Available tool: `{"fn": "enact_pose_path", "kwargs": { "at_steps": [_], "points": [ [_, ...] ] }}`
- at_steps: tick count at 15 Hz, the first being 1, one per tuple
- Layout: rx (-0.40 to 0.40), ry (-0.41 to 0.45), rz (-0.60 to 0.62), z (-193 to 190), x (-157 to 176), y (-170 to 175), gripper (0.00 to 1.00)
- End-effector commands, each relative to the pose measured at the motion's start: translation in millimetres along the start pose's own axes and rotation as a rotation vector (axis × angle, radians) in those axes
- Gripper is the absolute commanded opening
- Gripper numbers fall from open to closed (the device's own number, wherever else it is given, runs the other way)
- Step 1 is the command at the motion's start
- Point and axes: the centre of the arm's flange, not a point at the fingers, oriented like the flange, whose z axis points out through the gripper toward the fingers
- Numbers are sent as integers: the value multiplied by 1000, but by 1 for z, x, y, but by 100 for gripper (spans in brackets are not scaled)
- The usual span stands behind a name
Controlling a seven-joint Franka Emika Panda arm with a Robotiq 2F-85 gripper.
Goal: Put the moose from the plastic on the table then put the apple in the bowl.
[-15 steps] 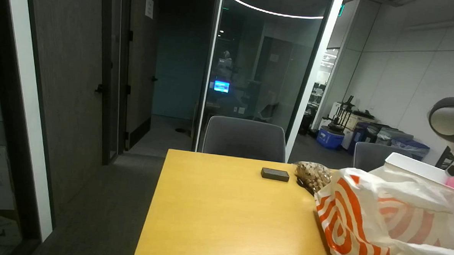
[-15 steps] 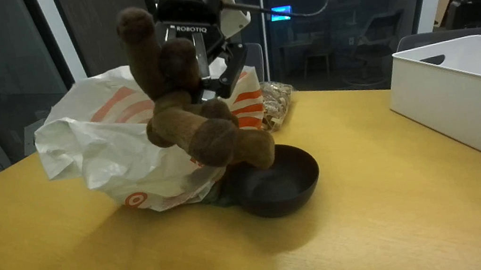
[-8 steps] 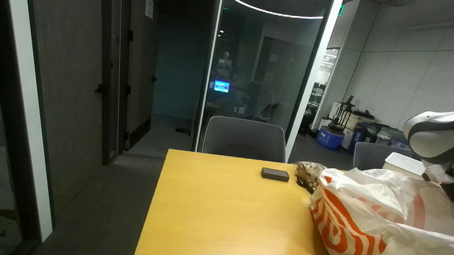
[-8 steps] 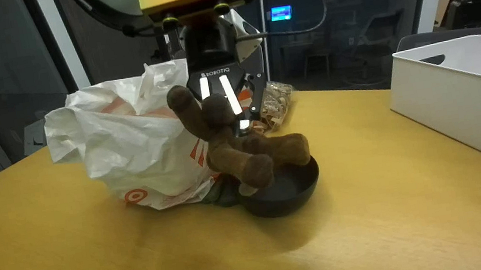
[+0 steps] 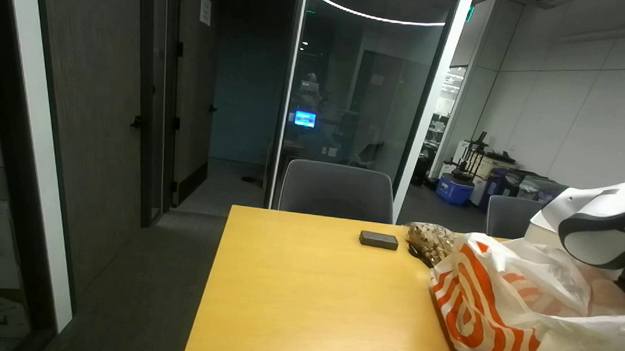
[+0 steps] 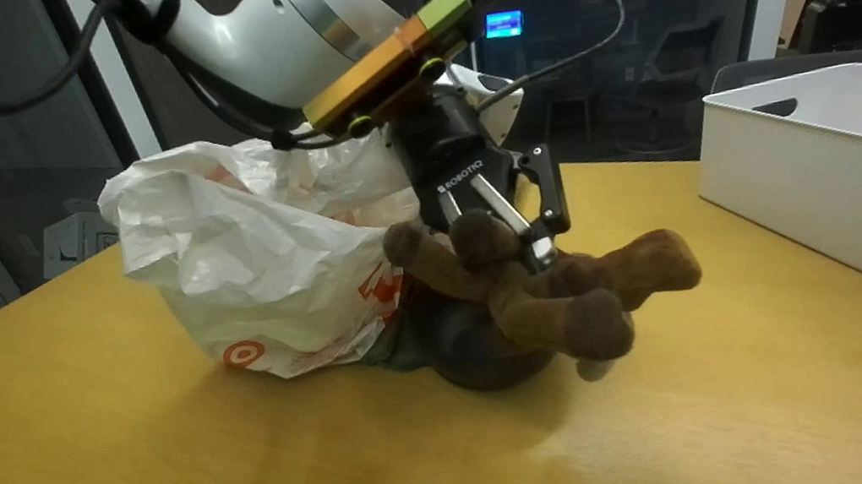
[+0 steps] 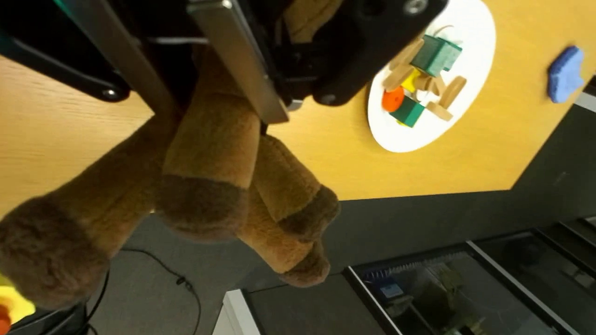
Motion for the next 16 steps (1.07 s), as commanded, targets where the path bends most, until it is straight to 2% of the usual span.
{"fn": "enact_pose_path", "kwargs": {
  "at_steps": [1,2,3,5,7,9,10,13,16],
  "points": [
    [-58,-24,190,32,20,16,10],
    [-62,-33,242,40,25,20,49],
    [-63,-44,296,45,27,23,50],
    [-49,-69,402,53,29,29,62],
    [-6,-86,504,53,23,39,79],
    [59,-66,585,42,1,59,93],
    [111,-48,608,33,-15,71,99],
    [262,32,619,-2,-67,98,100],
    [408,127,590,-48,-124,110,100]
  ]
}}
